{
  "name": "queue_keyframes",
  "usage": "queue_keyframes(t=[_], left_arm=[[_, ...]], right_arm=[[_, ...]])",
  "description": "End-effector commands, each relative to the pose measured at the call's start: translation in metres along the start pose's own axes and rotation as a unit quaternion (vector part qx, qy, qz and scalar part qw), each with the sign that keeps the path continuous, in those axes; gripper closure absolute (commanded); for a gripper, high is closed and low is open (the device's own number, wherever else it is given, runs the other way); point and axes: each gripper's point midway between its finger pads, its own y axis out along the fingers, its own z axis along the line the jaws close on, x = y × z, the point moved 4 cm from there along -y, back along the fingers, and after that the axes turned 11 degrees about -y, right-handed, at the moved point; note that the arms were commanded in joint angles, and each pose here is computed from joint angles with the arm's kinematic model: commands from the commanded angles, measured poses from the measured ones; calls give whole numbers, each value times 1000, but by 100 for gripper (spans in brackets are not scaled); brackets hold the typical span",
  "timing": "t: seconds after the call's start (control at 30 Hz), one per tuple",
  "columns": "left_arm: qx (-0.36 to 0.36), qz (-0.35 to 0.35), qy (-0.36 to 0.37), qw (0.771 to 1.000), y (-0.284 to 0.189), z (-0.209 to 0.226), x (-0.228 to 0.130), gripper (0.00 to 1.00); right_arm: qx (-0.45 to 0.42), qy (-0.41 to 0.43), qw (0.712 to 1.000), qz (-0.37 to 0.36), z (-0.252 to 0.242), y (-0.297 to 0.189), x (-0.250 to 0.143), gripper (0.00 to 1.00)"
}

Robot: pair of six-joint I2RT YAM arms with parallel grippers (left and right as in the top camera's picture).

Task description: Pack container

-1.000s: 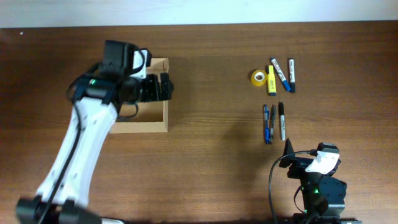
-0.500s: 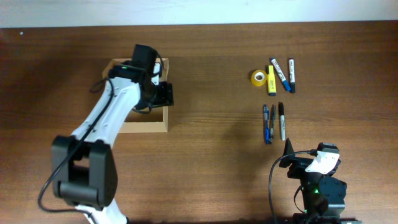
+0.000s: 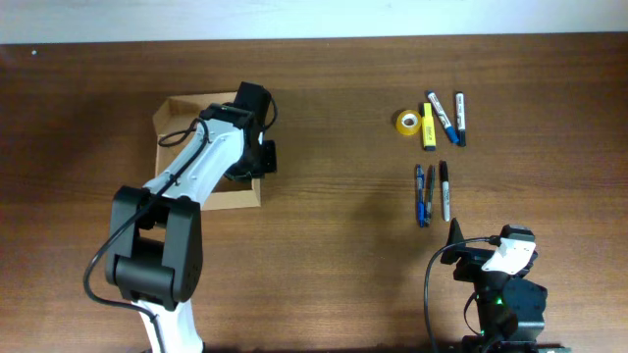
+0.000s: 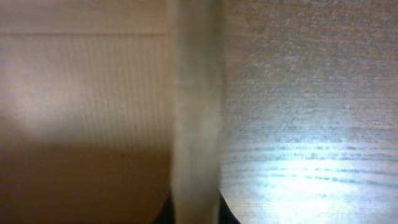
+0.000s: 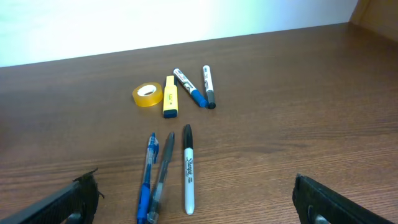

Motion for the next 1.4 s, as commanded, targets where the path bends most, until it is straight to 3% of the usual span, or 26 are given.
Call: queue_keyframes(t=[0.0, 0.23, 0.47, 0.73, 0.97, 1.23, 1.3, 1.33, 1.37], left_arm=[[-4, -23, -33, 999, -27, -12, 16, 98], [-36, -93, -51, 994, -105, -63, 30, 98], [-61, -154, -28, 986, -149, -125, 0, 98], [-46, -131, 17, 990, -94, -181, -35, 99], [-22, -96, 24, 995, -33, -191, -35, 98], [-45, -95, 30, 994, -11, -205, -28, 98], [-46, -95, 29, 994, -10, -205, -28, 85], [-46, -95, 29, 994, -10, -205, -28, 68], [-46, -96, 29, 994, -11, -205, -28, 57]], right_arm=[[-2, 5, 1000, -2, -1, 0, -1, 1], [-2, 5, 1000, -2, -1, 0, -1, 1], [-2, 5, 1000, -2, -1, 0, -1, 1], [-2, 5, 1000, -2, -1, 0, -1, 1], [-2, 5, 1000, -2, -1, 0, -1, 1], [-2, 5, 1000, -2, -1, 0, -1, 1], [-2, 5, 1000, -2, -1, 0, -1, 1], [-2, 5, 1000, -2, -1, 0, -1, 1], [-2, 5, 1000, -2, -1, 0, -1, 1]])
